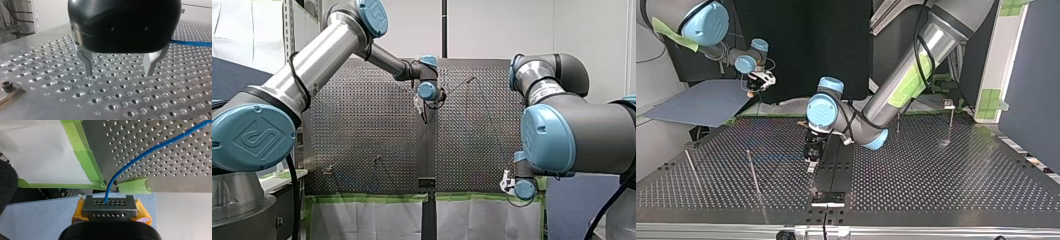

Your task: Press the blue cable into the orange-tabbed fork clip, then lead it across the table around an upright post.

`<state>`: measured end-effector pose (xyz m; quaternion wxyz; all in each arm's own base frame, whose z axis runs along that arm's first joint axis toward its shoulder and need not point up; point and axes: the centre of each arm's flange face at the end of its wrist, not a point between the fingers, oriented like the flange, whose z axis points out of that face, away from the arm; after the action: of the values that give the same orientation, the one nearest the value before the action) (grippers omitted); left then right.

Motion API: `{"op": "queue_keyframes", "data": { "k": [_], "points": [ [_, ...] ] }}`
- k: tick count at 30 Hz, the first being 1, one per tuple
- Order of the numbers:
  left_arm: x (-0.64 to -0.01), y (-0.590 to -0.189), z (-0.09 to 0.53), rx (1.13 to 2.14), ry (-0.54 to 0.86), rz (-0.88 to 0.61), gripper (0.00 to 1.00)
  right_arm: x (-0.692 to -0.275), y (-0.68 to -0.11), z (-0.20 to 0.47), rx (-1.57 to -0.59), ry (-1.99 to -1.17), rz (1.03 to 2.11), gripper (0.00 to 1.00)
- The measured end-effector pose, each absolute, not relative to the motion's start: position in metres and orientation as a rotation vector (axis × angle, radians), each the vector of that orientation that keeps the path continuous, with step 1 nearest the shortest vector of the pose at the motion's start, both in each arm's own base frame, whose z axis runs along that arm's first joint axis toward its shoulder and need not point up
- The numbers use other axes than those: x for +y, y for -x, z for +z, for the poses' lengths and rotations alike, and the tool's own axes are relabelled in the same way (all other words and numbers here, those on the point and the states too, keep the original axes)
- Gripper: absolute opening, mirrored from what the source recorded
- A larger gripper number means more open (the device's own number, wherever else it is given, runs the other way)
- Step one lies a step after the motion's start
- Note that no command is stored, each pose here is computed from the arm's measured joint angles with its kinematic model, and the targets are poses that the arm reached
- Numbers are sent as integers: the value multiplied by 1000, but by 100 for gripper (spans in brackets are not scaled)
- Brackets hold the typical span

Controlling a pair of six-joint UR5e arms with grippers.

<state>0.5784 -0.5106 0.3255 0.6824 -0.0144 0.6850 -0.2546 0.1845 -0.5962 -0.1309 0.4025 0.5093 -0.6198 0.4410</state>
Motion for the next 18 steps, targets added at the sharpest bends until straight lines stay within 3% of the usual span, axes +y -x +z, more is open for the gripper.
{"op": "queue_keyframes", "data": {
  "k": [18],
  "points": [
    [-508,-572,319,1605,45,-563,98,-606,-183,-128,-1560,-1280,1127,0]
  ]
}}
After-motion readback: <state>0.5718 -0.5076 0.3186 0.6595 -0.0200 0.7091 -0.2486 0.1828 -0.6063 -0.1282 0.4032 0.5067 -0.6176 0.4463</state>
